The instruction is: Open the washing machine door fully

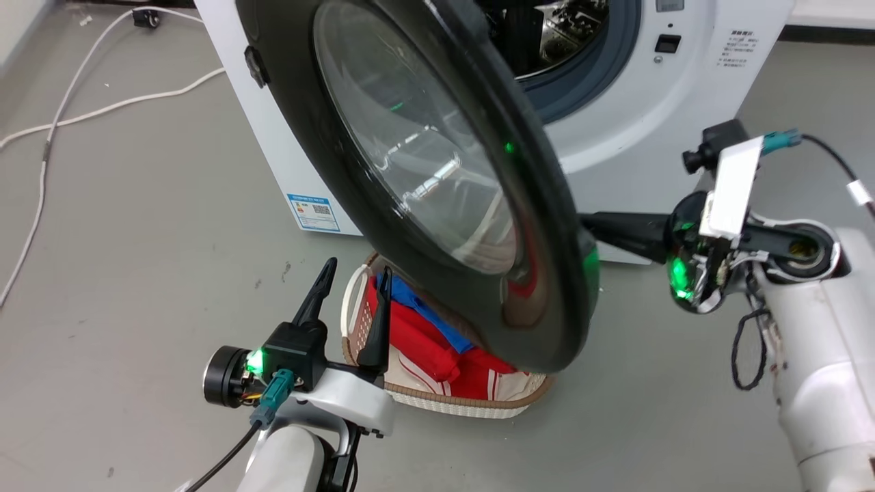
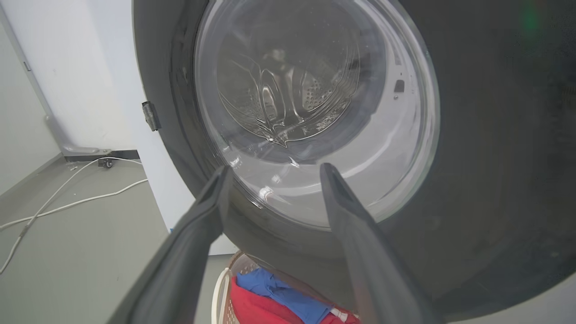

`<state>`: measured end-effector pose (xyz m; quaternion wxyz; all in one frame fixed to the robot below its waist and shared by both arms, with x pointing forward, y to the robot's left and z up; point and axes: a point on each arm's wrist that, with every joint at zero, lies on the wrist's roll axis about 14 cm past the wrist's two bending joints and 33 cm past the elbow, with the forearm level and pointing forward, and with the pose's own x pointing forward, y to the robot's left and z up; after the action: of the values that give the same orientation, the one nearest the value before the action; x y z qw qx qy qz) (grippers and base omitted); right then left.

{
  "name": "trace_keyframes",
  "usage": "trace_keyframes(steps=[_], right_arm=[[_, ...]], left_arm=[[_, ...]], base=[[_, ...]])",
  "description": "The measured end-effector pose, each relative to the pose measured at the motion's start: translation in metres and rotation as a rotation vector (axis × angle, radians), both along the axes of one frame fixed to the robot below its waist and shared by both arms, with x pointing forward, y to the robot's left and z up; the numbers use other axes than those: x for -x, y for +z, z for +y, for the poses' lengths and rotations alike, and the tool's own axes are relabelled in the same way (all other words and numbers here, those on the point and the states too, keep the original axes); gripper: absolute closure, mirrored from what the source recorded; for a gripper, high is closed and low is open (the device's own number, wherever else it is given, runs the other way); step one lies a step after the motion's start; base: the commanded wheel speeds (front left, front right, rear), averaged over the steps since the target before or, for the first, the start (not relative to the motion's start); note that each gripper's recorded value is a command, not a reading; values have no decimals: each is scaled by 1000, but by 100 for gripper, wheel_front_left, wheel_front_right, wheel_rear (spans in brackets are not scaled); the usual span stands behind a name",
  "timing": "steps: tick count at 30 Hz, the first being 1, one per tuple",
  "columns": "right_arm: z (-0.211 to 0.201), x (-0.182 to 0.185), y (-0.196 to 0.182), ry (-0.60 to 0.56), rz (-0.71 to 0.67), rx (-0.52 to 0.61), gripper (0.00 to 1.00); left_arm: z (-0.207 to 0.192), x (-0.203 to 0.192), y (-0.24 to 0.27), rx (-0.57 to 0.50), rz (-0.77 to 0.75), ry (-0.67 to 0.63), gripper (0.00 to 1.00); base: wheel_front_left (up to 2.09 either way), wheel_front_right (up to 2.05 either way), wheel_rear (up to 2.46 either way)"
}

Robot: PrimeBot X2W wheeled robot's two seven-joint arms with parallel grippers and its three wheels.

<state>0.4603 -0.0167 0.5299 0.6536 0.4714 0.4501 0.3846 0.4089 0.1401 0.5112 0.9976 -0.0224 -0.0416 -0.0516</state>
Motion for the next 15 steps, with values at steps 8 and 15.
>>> trace_keyframes(steps=[8,15], right_arm=[[17,21,1,38,-23,-28,100],[2,19,6,-100,-61,-71,100]], left_arm=[[6,7,3,9,-4,15,0],[4,15,2,14,0,14,0]], base=[[0,0,0],[0,0,0]])
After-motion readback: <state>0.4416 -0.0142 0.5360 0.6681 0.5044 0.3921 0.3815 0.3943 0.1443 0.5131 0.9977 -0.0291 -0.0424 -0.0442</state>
